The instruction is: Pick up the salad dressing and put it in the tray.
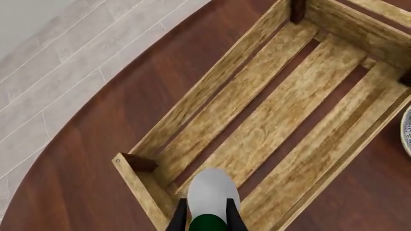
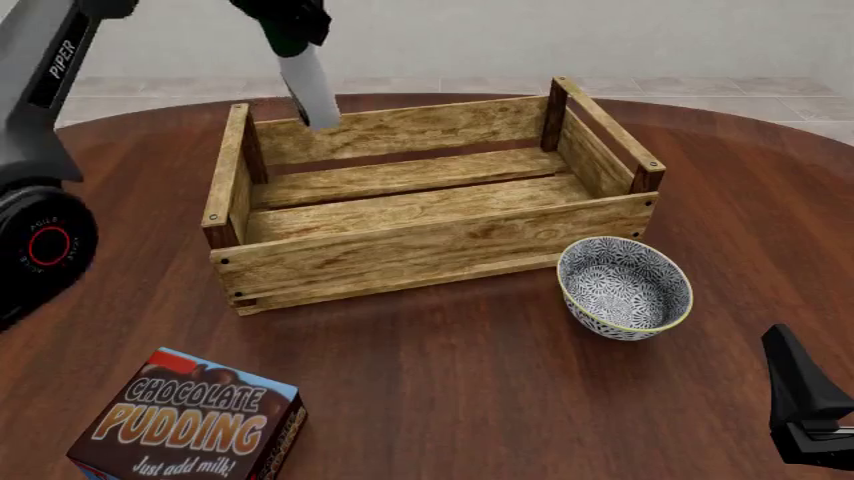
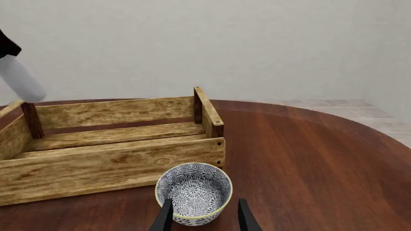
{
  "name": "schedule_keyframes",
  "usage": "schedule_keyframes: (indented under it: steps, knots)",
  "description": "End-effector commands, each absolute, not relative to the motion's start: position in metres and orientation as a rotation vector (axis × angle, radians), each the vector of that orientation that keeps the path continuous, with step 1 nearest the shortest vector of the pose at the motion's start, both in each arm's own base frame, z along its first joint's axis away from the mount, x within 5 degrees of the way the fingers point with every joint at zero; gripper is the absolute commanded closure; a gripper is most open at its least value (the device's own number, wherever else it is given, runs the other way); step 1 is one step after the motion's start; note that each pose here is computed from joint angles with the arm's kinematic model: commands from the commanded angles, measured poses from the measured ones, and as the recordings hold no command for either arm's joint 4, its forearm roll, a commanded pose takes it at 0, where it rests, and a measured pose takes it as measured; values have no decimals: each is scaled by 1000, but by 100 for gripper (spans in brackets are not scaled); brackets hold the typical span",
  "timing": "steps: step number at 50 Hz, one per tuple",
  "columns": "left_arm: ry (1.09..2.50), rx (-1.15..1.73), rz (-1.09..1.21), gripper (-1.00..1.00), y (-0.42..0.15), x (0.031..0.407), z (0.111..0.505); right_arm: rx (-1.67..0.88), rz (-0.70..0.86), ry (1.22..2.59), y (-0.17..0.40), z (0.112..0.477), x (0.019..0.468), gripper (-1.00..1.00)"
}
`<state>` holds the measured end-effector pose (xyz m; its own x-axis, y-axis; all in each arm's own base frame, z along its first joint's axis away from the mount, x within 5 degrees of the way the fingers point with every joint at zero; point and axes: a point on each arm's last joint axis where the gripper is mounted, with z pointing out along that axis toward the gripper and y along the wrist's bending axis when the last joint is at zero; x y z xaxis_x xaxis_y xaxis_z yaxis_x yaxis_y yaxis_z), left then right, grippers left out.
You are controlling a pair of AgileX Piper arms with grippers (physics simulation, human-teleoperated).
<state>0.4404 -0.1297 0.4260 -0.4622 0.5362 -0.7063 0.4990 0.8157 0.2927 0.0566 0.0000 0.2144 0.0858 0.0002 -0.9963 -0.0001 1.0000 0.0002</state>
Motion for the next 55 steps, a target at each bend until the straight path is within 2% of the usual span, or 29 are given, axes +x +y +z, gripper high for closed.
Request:
schedule_keyframes:
  steps: [1, 17, 55]
  knots:
    - [2142, 811, 40, 100, -155, 461, 397, 0, 0, 1485, 0, 214, 57, -100]
    - [2181, 837, -13, 100, -189, 474, 360, 0, 0, 1485, 0, 214, 57, -100]
    - [2249, 924, -10, 100, -216, 511, 260, 0, 1, 1485, 0, 214, 57, -100]
